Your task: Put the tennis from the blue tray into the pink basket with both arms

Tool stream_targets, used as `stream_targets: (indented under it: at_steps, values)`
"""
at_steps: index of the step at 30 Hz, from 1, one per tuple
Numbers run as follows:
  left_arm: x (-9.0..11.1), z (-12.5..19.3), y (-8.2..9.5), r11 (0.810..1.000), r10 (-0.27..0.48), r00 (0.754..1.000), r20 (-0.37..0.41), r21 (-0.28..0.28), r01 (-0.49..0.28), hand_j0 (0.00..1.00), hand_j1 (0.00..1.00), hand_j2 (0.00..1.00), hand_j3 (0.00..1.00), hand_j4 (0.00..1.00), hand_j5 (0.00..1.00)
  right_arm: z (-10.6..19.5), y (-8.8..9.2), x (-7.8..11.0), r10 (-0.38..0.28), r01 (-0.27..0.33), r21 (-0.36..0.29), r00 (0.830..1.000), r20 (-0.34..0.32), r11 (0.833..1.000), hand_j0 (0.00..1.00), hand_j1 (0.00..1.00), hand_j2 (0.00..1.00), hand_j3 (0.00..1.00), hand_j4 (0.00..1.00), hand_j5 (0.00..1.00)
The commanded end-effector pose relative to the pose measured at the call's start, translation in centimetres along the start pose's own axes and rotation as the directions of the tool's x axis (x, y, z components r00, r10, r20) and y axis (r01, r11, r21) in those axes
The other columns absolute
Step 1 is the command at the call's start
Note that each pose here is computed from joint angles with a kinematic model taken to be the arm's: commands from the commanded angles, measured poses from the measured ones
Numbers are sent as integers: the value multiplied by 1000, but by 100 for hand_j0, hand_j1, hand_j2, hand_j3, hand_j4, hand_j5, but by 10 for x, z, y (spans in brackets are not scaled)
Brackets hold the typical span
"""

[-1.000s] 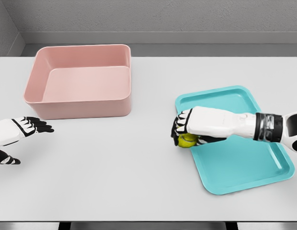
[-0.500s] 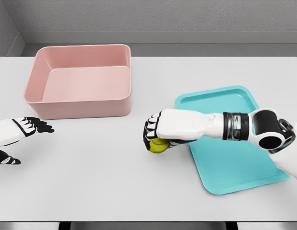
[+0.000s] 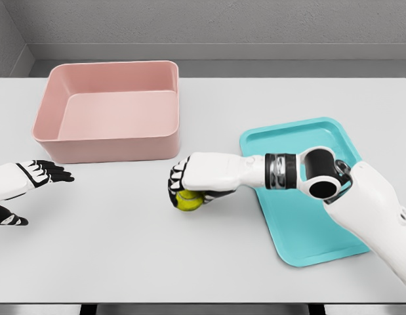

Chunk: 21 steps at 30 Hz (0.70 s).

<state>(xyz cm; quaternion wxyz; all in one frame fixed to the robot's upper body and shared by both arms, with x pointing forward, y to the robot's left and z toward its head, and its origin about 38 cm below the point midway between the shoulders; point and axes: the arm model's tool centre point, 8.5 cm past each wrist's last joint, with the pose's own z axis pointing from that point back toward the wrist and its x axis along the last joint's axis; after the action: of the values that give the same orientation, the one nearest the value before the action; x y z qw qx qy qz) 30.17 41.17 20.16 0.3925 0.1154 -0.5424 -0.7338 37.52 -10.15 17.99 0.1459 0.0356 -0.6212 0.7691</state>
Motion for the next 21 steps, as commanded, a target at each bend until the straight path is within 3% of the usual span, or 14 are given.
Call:
stream_targets:
  at_steps: [1, 5, 12, 21]
  values:
    - [0, 0, 1, 1000, 3, 1000, -1, 2, -3, 100, 100, 100, 100, 100, 100, -14, 4, 0, -22, 22, 1, 1000, 12, 1000, 46, 46, 46, 46, 46, 46]
    - [0, 0, 1, 1000, 3, 1000, -1, 4, -3, 100, 100, 100, 100, 100, 100, -28, 4, -13, -33, 33, 15, 999, -5, 999, 46, 46, 46, 46, 46, 46]
    - [0, 0, 1, 1000, 3, 1000, -1, 2, -3, 100, 100, 100, 100, 100, 100, -49, 18, 3, -27, 23, 65, 999, 47, 998, 46, 46, 46, 46, 46, 46]
    - [0, 0, 1, 1000, 3, 1000, -1, 2, -3, 100, 100, 100, 100, 100, 100, -54, 22, 6, -23, 18, 76, 998, 57, 997, 46, 46, 46, 46, 46, 46]
